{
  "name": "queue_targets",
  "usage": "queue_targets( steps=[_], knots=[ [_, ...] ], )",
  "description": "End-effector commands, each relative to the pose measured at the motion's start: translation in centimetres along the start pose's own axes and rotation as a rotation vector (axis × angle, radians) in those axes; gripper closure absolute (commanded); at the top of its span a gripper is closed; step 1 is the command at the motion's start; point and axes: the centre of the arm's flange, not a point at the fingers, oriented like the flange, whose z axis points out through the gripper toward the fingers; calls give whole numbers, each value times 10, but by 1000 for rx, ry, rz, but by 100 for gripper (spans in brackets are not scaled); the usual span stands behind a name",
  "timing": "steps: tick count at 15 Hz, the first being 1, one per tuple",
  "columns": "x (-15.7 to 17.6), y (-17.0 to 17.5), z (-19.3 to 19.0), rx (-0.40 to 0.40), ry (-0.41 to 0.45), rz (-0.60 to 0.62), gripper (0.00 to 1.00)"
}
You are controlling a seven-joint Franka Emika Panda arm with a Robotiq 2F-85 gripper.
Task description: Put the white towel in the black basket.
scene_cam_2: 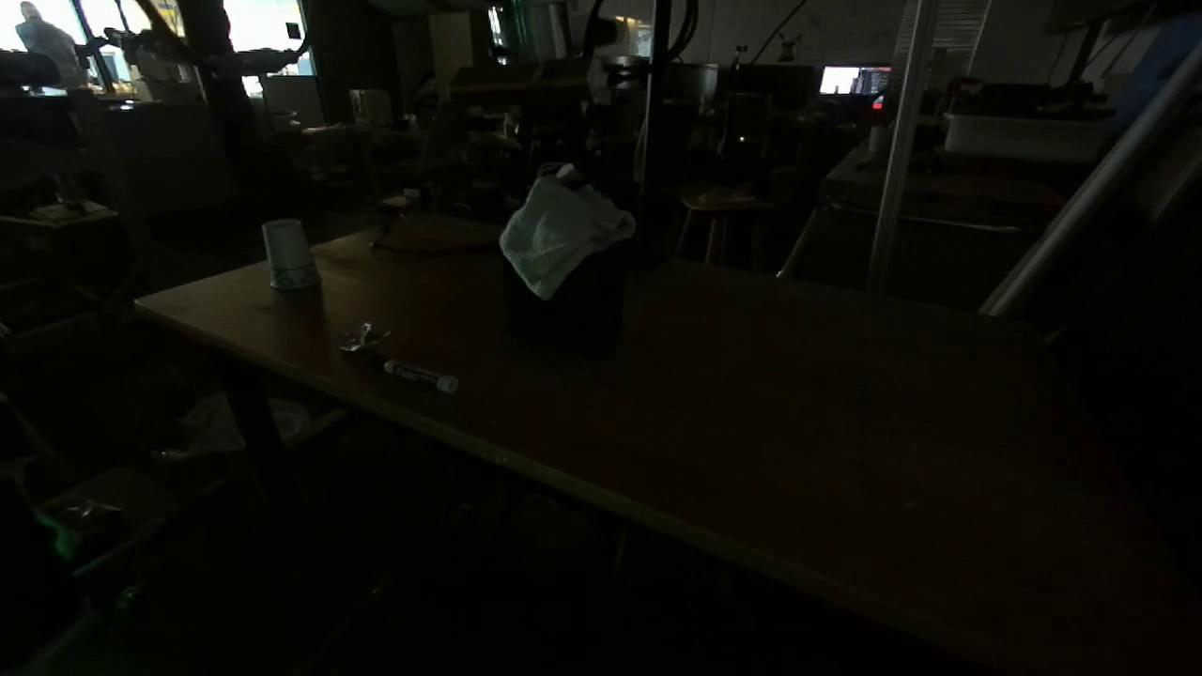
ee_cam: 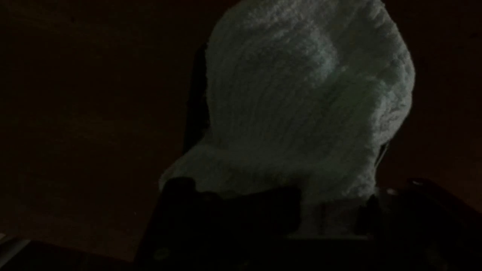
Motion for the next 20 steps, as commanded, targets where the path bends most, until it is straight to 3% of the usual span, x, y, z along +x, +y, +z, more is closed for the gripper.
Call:
queue_targets(
  steps=[1, 11, 17, 20],
  knots=[
    [1, 1, 20, -17, -38, -17, 100],
    [3, -4, 62, 100, -171, -5, 100],
    [9, -12, 78, 203, -185, 13, 100],
    [9, -13, 77, 206, -181, 16, 100]
  ],
)
